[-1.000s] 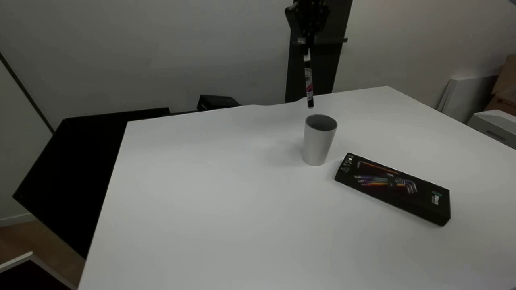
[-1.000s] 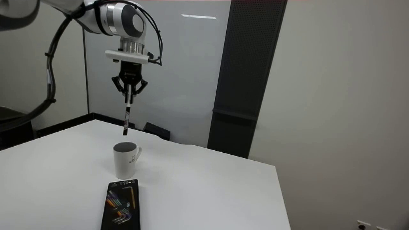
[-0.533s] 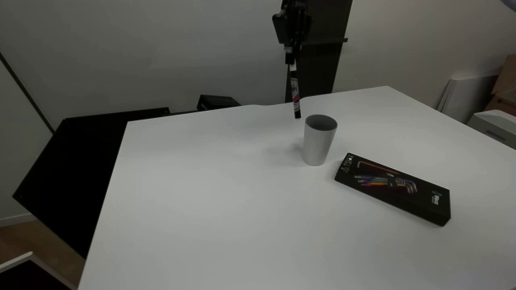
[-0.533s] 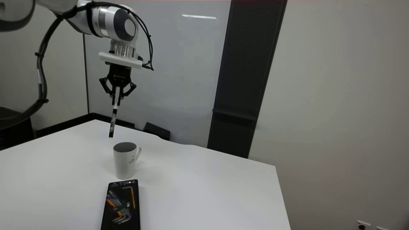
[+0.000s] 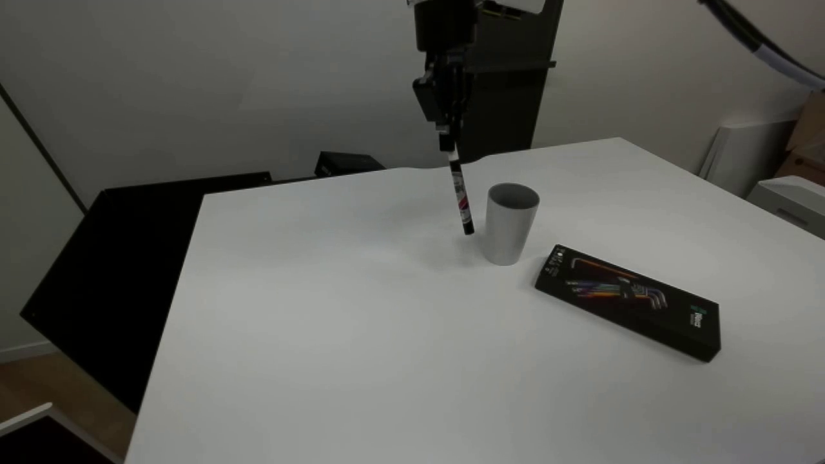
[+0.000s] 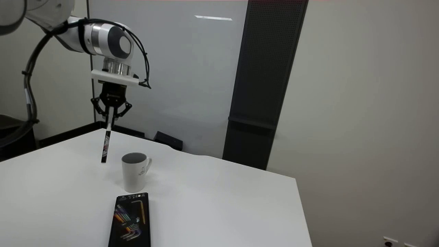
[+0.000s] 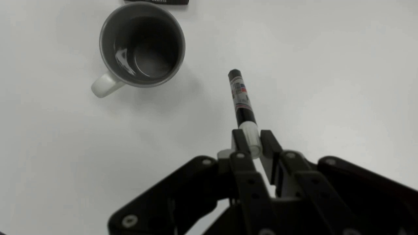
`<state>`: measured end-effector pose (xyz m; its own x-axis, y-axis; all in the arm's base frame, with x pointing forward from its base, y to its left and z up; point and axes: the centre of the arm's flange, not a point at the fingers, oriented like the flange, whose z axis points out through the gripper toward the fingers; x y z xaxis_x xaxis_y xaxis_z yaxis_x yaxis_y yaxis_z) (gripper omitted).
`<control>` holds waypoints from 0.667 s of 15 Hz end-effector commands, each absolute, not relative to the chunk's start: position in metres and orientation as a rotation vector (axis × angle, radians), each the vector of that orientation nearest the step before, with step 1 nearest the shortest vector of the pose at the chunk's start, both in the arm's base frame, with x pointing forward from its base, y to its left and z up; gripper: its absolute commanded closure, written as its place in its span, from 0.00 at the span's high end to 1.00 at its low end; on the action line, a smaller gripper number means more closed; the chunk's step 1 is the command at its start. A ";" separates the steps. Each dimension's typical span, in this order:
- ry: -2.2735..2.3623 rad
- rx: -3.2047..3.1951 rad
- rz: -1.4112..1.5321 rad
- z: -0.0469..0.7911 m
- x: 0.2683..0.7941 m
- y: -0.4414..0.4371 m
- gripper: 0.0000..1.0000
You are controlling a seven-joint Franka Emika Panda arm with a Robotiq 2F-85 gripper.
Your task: Take the pen out of the mug and place it on the table
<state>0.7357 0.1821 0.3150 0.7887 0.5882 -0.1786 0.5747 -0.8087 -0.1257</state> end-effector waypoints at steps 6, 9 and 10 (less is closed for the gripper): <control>-0.828 -2.959 0.556 0.242 0.711 0.199 0.06; -0.746 -2.962 0.696 0.219 0.708 0.203 0.06; -0.712 -2.953 0.765 0.212 0.705 0.203 0.06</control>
